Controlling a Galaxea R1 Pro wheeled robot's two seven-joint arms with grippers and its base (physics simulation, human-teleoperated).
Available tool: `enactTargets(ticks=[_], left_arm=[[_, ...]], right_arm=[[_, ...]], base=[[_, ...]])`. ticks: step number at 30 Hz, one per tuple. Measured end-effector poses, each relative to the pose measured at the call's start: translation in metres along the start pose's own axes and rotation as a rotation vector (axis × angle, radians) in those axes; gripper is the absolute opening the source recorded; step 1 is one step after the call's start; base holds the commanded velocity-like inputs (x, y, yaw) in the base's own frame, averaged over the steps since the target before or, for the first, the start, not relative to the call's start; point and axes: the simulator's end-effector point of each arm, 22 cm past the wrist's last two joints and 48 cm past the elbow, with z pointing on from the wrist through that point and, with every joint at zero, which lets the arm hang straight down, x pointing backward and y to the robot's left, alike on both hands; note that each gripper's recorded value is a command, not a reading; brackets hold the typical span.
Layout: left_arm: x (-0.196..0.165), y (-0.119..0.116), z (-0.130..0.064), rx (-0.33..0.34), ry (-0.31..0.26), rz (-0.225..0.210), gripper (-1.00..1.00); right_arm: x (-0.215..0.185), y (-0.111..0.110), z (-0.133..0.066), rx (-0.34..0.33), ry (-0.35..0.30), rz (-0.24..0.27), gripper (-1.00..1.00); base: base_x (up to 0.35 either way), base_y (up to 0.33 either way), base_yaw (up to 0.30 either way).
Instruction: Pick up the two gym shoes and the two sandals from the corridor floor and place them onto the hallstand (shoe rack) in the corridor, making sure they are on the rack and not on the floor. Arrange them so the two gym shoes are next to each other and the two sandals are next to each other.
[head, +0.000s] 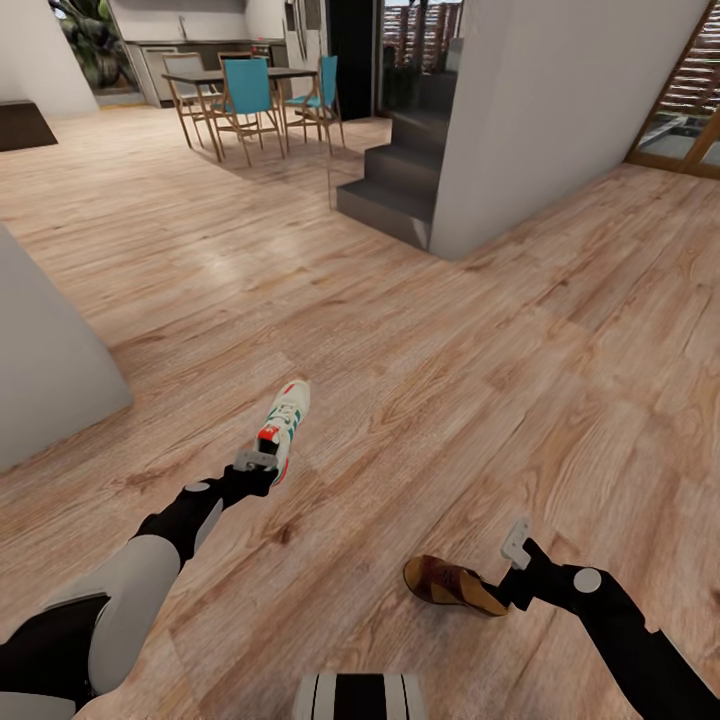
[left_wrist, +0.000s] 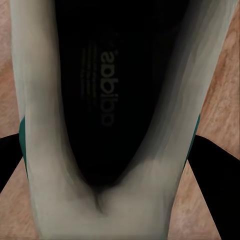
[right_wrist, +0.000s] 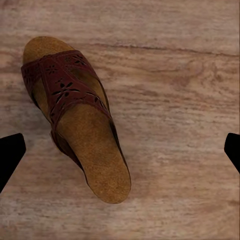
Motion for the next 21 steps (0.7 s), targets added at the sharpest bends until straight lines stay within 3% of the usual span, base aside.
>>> enactTargets(ticks=[13,21], left_arm=[[0.0036,0.0011,0.0023,-0.001,-0.003,-0.002,-1.0],[0.0026,0.0011,0.0023,-0.001,-0.005,-0.004,-1.0]], right_arm=[[0.003,0.0023,0.0034,-0.004,0.003,0.0,1.0],[0.0035,0.0022,0.0034,-0.004,0.004,0.001,1.0]], base=[[0.028,0.0,0.0],[0.145,0.0,0.0]])
